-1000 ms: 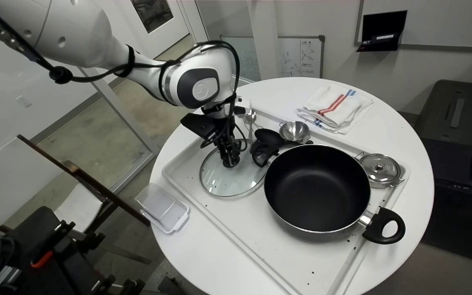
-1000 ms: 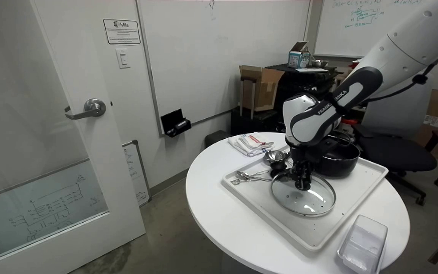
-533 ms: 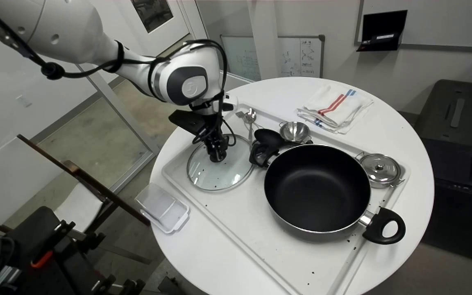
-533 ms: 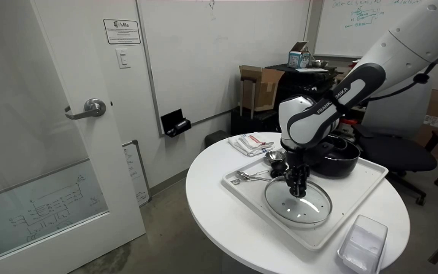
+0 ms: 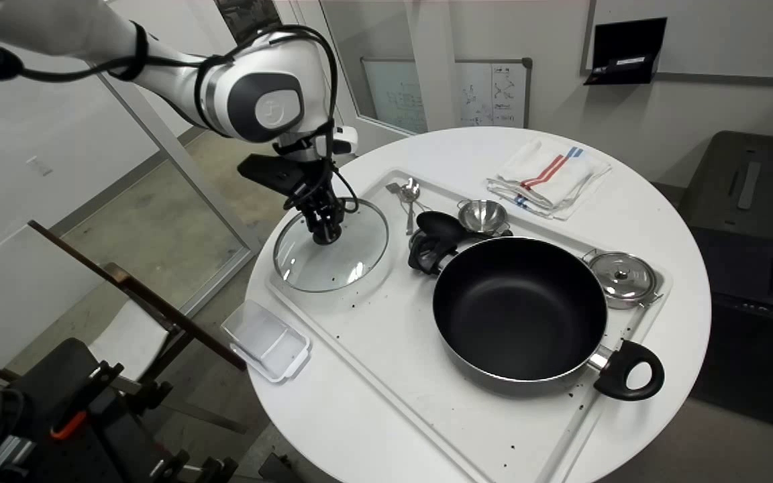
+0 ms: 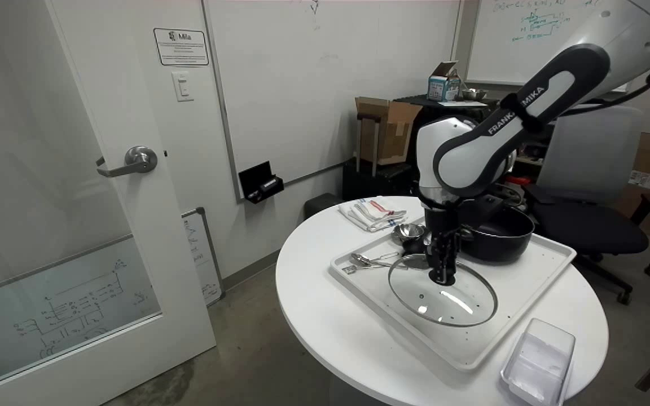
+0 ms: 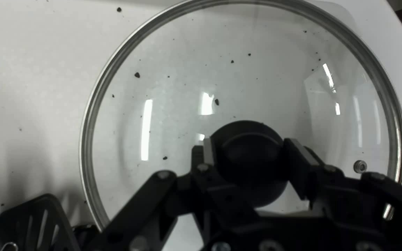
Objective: Pick up the lid and cover the pot
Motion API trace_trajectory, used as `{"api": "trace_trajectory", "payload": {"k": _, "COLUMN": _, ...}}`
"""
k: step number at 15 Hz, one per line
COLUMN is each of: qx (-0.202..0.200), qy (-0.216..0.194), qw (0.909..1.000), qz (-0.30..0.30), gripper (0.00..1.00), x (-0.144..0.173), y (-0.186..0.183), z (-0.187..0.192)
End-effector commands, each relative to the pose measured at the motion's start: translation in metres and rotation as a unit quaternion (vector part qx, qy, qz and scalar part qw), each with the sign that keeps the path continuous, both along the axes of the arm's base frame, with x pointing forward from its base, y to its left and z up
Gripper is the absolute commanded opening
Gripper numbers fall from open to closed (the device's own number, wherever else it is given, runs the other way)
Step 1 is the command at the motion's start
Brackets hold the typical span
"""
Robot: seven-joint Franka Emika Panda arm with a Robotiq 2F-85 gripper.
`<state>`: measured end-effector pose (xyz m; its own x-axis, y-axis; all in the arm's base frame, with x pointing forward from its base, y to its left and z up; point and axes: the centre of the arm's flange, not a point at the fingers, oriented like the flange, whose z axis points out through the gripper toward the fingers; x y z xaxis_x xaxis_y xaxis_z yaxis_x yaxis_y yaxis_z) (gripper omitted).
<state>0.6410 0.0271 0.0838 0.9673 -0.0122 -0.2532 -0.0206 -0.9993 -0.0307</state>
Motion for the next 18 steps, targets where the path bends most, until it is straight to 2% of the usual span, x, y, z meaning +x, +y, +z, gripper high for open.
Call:
{"api": "trace_trajectory", "payload": {"k": 1, "qx": 0.010, "qy": -0.016, "qw": 0.9998, "qz": -0.005, "gripper": 0.26, "x": -0.021, "y": -0.003, "z": 0.060}}
{"api": "trace_trajectory", "payload": {"k": 6, "qx": 0.020, "qy": -0.035, "qw": 0.9978, "qz": -0.053, "gripper": 0.26, "x": -0.009, "y": -0.019, "z": 0.107}}
{"api": "trace_trajectory", "payload": {"k": 11, "qx": 0.040, "qy": -0.041, "qw": 0.9903, "qz": -0.126, "gripper": 0.26, "x": 0.005, "y": -0.043, "z": 0.125}}
{"api": "trace_trajectory", "payload": {"k": 14, "qx": 0.053, "qy": -0.039, "qw": 0.9797, "qz": -0.189, "gripper": 0.26, "x": 0.015, "y": -0.062, "z": 0.126}}
{"api": "trace_trajectory", "payload": {"k": 18, "qx": 0.065, "qy": -0.039, "qw": 0.9572, "qz": -0.279, "gripper": 0.26, "x": 0.020, "y": -0.096, "z": 0.129}}
